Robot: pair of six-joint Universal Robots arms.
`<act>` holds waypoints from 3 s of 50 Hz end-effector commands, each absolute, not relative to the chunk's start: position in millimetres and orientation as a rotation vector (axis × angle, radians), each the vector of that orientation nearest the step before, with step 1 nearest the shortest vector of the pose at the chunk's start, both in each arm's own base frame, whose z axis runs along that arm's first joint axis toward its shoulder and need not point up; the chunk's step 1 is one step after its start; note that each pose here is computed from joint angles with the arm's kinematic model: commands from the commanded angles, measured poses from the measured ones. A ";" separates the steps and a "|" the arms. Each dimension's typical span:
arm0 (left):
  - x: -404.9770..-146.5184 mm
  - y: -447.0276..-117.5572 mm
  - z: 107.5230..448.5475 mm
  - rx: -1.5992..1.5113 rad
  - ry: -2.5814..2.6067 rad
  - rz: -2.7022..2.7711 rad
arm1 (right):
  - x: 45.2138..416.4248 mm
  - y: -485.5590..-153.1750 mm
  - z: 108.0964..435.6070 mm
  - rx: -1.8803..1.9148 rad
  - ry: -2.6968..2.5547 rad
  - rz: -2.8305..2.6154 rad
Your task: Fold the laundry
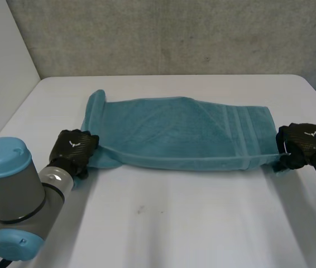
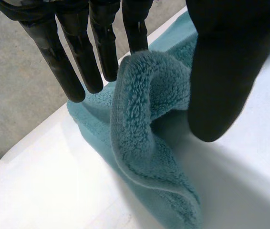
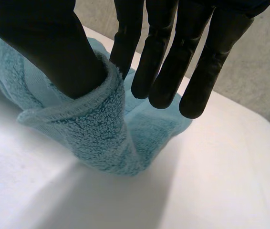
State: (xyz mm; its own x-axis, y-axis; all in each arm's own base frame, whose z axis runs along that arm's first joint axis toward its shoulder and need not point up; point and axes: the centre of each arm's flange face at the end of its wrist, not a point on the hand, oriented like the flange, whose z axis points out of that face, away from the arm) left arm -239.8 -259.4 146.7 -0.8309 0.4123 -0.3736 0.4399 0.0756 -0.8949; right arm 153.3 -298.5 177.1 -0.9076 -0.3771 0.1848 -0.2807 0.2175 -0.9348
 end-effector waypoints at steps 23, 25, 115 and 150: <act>-226.4 -274.1 155.0 0.390 2.637 -2.025 | 157.3 -286.1 287.7 -0.664 2.110 -2.160; -223.5 -275.0 157.2 0.344 2.662 -2.017 | 157.4 -286.3 286.0 -0.668 2.113 -2.155; -224.9 -355.4 246.5 1.012 1.865 -2.022 | 184.5 -366.7 301.2 -1.330 2.345 -2.137; -234.7 -359.0 173.2 0.764 1.989 -2.250 | 197.1 -357.7 216.9 -1.088 2.216 -2.136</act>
State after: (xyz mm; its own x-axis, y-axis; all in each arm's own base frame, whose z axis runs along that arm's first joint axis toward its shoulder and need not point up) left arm -237.4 -375.7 255.3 -0.8989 0.1930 -0.3933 0.3026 -0.3756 -0.8760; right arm 195.8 -366.9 296.6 -0.7971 -0.2161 0.5639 -0.5098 -0.2598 -0.8201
